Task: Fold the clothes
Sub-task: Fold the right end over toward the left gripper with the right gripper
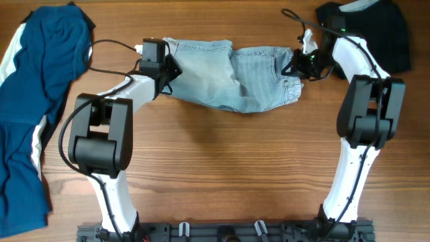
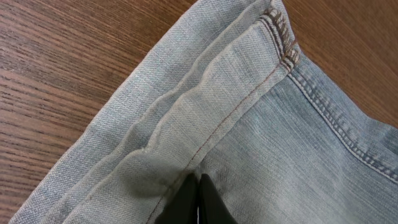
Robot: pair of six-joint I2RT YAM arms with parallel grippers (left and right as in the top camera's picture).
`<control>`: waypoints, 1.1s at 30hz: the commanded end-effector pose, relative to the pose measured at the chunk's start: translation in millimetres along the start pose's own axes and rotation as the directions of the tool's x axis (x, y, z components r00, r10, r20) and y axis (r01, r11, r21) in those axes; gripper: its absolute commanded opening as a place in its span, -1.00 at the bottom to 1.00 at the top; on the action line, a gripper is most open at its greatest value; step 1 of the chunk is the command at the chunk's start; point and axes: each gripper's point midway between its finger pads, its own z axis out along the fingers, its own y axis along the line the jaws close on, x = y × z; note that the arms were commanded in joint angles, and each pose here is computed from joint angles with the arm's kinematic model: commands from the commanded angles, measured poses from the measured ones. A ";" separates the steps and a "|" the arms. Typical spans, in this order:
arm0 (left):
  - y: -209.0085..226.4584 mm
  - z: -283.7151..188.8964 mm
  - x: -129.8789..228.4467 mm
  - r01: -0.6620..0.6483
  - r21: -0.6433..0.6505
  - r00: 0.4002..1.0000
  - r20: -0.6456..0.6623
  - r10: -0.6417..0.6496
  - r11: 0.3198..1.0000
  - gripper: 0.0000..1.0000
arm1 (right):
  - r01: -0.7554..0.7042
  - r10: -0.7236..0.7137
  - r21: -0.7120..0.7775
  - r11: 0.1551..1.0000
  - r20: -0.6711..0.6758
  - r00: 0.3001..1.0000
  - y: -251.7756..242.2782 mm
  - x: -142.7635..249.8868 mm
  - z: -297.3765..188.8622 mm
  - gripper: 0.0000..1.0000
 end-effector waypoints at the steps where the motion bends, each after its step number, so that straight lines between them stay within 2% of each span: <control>1: 33.6 17.4 54.6 -0.010 -0.098 0.991 -0.136 -0.004 0.995 -0.92 | -0.120 0.124 0.060 0.991 -0.075 0.989 -49.4 21.0 7.6 -0.91; 9: 34.7 17.0 56.2 -0.009 -0.103 0.990 -0.143 -0.005 0.995 -0.92 | -0.154 0.140 0.109 0.982 0.127 0.982 -76.8 -4.5 -93.5 -0.91; 14: 34.6 17.1 56.1 -0.009 -0.102 0.990 -0.142 -0.006 0.995 -0.92 | -0.109 0.088 0.108 0.988 0.181 0.980 -56.6 -6.7 -128.1 -0.91; 20: 34.5 17.1 56.0 -0.006 -0.103 0.990 -0.142 -0.009 0.995 -0.92 | 0.059 -0.073 0.066 0.996 0.244 0.967 35.0 -8.4 -158.0 -0.92; 27: 34.6 17.1 56.1 -0.006 -0.103 0.990 -0.142 -0.009 0.995 -0.92 | 0.269 -0.279 0.075 0.960 0.259 0.925 157.8 -9.0 -108.6 -0.92; 33: 34.6 17.1 56.1 -0.006 -0.103 0.990 -0.142 -0.009 0.995 -0.92 | 0.367 -0.361 0.046 0.929 0.326 0.874 241.3 -4.0 -76.2 -0.91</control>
